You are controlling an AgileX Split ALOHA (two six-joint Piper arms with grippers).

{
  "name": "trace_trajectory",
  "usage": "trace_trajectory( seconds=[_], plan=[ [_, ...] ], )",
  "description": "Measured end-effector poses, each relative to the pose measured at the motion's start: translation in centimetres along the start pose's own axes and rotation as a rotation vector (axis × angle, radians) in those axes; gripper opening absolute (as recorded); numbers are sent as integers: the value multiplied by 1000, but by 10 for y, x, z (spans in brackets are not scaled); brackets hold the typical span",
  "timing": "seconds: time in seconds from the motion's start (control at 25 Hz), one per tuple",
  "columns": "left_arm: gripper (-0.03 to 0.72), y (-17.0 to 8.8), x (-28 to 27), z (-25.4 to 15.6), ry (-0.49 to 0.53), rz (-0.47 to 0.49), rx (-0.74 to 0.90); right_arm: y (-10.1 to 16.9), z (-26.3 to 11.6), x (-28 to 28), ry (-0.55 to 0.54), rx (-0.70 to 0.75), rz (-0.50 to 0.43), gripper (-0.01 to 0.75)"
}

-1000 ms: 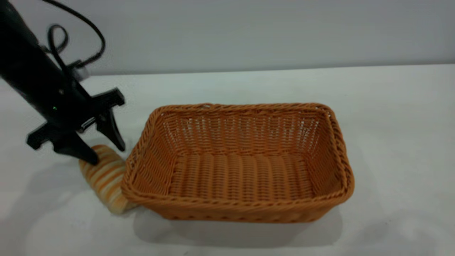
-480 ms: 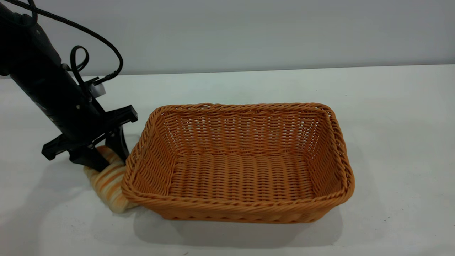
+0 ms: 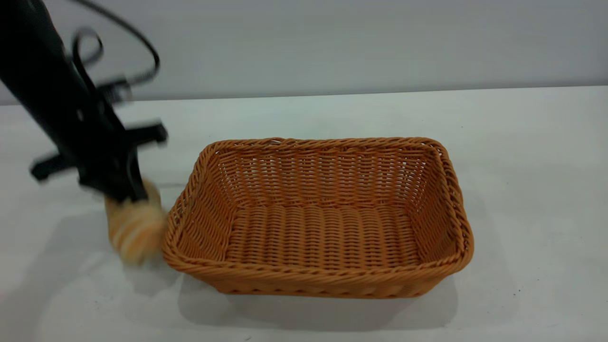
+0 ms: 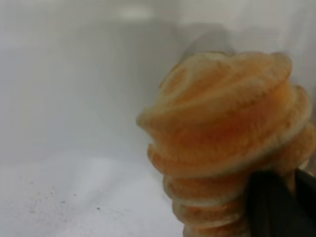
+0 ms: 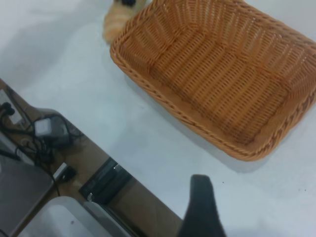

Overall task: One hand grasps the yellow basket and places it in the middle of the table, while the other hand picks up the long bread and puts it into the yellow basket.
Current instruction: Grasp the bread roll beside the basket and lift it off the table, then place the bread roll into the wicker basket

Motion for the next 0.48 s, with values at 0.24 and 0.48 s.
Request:
trace_trajectory(
  seconds=[0.24,0.48],
  plan=[
    [57,-37,-70,25,-176,-47,51,0,-1,0,6,-2,-1,589],
    [57,-112,-80,23,-234,-130,210,0,-1,0,7,-2,-1,589]
  ],
)
Point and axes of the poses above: a point on each arm's last joint axis where the gripper is mounted, x pointing out along that axis toward the gripper, y along the wrist's bending axis when the last joint is at zero, z = x × y, the point moved 8 cm from there along x, pointing out along that axis toward the gripper, and after that the axes turned 12 degrees about x, right-handed, at the moved point
